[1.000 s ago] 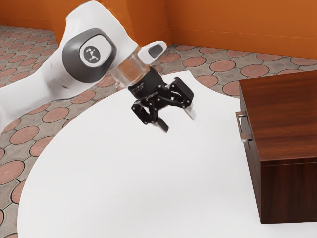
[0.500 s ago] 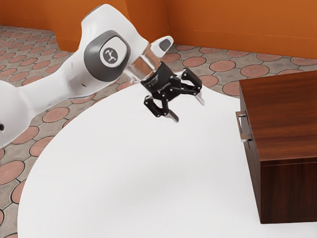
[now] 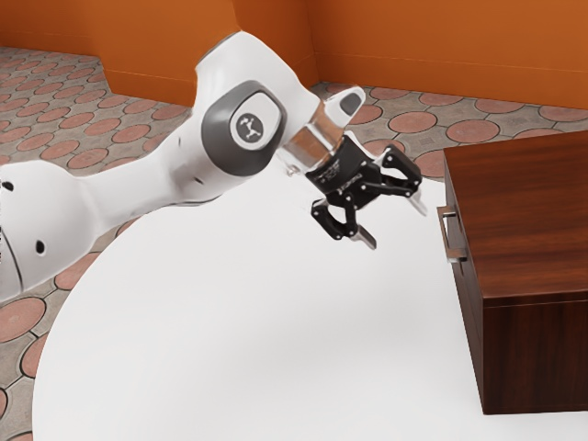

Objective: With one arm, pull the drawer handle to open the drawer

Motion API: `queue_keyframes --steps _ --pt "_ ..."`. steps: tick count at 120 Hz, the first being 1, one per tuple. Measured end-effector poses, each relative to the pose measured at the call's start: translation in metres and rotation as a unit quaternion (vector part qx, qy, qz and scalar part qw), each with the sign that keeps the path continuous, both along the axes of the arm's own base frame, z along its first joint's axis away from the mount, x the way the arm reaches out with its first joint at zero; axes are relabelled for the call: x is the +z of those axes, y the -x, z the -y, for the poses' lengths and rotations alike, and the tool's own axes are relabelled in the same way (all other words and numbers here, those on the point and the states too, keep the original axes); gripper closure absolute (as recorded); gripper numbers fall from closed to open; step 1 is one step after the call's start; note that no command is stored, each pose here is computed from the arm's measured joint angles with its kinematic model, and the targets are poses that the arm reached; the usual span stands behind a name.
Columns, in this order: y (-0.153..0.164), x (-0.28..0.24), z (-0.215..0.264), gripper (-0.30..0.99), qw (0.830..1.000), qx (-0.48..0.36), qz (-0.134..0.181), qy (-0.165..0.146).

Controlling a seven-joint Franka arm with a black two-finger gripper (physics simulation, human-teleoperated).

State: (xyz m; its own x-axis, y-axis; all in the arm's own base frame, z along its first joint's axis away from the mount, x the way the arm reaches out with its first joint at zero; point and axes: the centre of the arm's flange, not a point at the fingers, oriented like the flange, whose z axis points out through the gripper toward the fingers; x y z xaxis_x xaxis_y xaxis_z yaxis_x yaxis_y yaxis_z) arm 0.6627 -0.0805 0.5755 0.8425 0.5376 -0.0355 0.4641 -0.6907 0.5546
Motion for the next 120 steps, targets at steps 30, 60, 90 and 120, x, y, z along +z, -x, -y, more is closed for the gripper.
queue_keyframes --steps 30,60,90,120 --pt "0.001 -0.010 0.012 0.07 1.000 0.001 -0.009 0.006" --pt "-0.004 -0.019 0.021 0.10 1.000 0.004 -0.007 0.011" --pt "-0.008 -0.028 0.022 0.17 1.000 0.009 -0.010 0.010" --pt "-0.018 -0.037 0.014 0.19 1.000 0.012 -0.008 0.006"
